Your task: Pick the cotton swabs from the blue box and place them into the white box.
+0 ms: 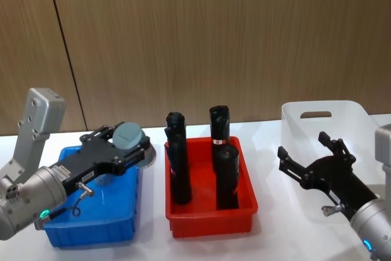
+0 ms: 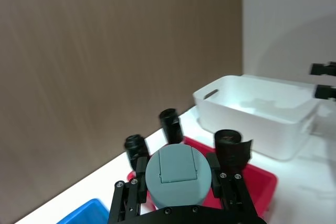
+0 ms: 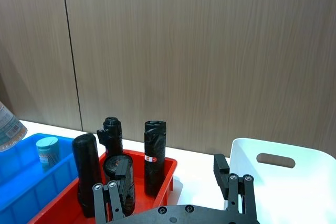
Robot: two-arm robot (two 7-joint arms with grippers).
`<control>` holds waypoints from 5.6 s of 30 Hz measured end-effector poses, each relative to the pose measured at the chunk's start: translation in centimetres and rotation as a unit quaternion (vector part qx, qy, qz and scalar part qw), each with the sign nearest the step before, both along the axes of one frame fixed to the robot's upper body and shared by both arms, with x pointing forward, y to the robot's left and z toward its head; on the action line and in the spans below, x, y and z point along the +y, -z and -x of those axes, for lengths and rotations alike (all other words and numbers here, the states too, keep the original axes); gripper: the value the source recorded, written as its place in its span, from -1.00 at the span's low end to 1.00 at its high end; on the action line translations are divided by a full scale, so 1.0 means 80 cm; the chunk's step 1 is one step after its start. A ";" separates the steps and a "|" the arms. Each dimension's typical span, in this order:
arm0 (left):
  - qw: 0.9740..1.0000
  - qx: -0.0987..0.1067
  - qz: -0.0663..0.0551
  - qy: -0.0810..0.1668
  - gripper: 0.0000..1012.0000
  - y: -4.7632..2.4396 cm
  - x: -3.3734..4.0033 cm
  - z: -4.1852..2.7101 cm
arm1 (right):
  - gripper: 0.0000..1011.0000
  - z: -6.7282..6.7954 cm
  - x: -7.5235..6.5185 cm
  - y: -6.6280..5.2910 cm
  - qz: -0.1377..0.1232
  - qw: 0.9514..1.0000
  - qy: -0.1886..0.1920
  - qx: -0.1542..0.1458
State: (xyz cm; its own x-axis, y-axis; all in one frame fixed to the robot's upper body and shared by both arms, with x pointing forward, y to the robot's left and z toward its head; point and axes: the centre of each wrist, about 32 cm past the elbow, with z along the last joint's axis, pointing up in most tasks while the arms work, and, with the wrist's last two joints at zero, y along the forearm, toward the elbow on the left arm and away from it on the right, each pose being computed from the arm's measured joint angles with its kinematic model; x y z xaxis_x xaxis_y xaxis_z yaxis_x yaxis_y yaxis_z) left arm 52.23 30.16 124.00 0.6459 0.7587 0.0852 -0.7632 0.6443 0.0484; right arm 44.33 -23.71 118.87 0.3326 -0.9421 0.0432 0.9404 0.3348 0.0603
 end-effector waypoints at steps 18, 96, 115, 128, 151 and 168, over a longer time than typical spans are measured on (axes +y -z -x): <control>0.989 0.012 0.028 0.147 0.32 0.0063 0.0087 -0.0194 | 0.98 0.000 0.000 0.000 0.000 1.000 0.000 0.000; 0.963 0.040 0.013 0.265 0.32 0.0058 0.0130 -0.0361 | 0.98 -0.033 -0.028 -0.065 0.100 0.965 -0.234 0.063; 0.963 0.040 0.013 0.265 0.32 0.0058 0.0130 -0.0361 | 0.98 -0.068 -0.005 -0.081 0.136 0.929 -0.329 0.100; 0.963 0.040 0.013 0.265 0.32 0.0058 0.0130 -0.0361 | 0.98 -0.081 0.018 -0.077 0.139 0.917 -0.356 0.112; 0.963 0.040 0.013 0.265 0.32 0.0058 0.0130 -0.0361 | 0.98 -0.100 0.060 -0.078 0.140 0.906 -0.382 0.115; 0.963 0.040 0.013 0.265 0.32 0.0058 0.0130 -0.0361 | 0.98 -0.106 0.080 -0.081 0.140 0.900 -0.398 0.111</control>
